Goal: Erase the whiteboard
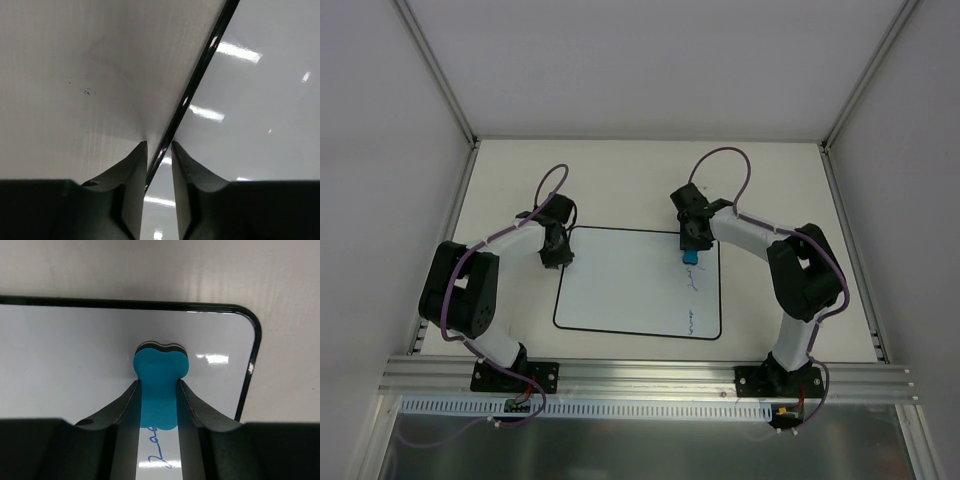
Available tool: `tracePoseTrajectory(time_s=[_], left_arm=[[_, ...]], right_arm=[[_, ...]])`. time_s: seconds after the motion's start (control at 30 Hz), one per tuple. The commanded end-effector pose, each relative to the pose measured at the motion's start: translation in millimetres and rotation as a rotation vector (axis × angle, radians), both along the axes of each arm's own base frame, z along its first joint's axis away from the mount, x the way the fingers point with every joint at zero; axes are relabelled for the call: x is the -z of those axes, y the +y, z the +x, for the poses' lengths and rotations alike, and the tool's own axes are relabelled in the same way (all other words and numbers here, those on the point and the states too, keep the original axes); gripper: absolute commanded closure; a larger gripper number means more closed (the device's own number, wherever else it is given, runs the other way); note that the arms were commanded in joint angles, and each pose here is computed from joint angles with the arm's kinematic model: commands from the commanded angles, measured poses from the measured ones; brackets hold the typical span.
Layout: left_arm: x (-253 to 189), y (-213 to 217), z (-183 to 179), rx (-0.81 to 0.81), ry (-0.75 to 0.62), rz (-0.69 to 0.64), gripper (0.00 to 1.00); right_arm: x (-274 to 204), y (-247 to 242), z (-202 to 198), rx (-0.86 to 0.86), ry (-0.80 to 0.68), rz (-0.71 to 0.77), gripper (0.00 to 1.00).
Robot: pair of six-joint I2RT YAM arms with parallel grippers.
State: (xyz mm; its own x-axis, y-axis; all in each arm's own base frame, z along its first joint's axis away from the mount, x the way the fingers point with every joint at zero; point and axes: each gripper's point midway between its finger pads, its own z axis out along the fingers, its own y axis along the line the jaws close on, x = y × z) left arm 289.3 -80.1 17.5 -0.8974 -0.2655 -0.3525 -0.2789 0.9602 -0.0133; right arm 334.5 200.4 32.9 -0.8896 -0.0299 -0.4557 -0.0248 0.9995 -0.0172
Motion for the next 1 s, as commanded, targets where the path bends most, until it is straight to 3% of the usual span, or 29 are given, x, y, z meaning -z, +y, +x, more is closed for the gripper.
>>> tracePoseTrajectory(time_s=[0.0, 0.1, 0.4, 0.53, 0.7, 0.8, 0.97], left_arm=[[14, 4, -18, -0.017, 0.066, -0.018, 0.7], [15, 5, -17, -0.017, 0.07, -0.021, 0.63], [18, -19, -17, 0.053, 0.103, -0.132, 0.69], [24, -27, -20, 0.071, 0.123, -0.168, 0.75], [23, -27, -19, 0.067, 0.121, -0.159, 1.0], [24, -26, -20, 0.054, 0.121, -0.153, 1.0], [26, -18, -21, 0.022, 0.113, -0.119, 1.0]], right_arm=[[8, -43, -11, 0.064, 0.045, -0.107, 1.0], [9, -37, -11, 0.035, 0.047, -0.084, 1.0], [10, -22, -8, -0.025, 0.05, -0.02, 1.0], [13, -8, -12, -0.041, 0.063, 0.017, 1.0], [16, 23, -18, -0.082, 0.078, 0.045, 1.0], [17, 28, -19, -0.083, 0.075, 0.038, 1.0], [14, -28, -13, 0.078, 0.072, -0.012, 1.0]])
